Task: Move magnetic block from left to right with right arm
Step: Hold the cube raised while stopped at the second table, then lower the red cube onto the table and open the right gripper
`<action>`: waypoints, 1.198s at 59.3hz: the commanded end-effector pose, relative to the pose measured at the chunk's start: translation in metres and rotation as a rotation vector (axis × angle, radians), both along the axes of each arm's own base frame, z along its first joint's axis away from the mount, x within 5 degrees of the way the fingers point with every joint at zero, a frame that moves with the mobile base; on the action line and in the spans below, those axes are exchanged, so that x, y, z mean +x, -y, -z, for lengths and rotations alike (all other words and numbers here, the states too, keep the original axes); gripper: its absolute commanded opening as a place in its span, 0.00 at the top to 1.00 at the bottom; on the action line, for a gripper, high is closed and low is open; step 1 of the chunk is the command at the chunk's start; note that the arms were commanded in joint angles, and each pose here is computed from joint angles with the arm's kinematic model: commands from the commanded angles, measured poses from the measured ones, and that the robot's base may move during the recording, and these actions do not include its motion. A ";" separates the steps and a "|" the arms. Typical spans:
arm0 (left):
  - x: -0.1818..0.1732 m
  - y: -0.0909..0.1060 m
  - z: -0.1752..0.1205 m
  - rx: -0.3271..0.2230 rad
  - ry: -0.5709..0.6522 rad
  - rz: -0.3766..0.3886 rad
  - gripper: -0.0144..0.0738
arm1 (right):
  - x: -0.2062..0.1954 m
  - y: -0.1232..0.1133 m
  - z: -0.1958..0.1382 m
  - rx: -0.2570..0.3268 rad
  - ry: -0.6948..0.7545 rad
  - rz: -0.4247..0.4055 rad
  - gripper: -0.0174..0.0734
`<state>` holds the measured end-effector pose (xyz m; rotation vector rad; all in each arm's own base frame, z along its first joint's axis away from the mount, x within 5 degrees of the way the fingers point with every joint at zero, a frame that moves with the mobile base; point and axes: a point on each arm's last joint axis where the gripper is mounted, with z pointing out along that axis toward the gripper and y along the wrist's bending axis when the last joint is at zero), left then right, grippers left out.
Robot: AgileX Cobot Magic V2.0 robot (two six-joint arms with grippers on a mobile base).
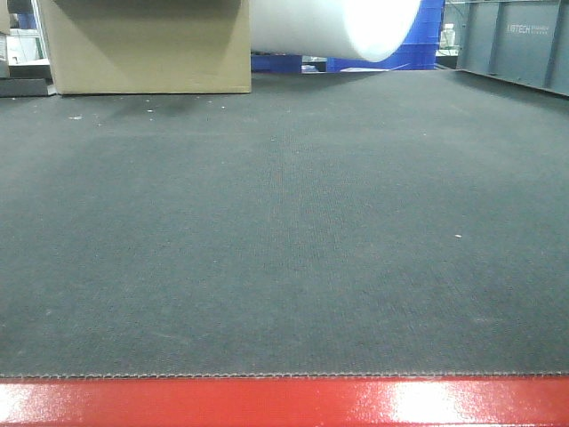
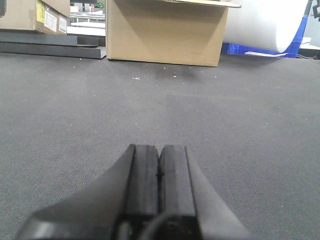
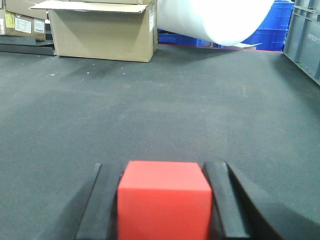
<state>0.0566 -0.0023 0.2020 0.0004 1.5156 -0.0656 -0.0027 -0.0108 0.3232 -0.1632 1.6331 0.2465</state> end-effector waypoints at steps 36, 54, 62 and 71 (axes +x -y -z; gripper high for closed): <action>-0.001 0.000 -0.005 -0.010 0.089 0.001 0.97 | 0.138 -0.065 -0.064 -0.146 -0.215 -0.155 0.57; -0.001 0.000 -0.005 -0.010 0.089 0.001 0.97 | 0.234 -0.141 -0.055 -0.286 -0.367 -0.339 0.57; -0.001 0.000 -0.005 -0.010 0.089 0.001 0.97 | 0.274 -0.178 -0.032 -0.326 -0.453 -0.385 0.57; -0.001 0.000 -0.005 -0.010 0.089 0.001 0.97 | 0.317 -0.208 0.008 -0.338 -0.589 -0.404 0.57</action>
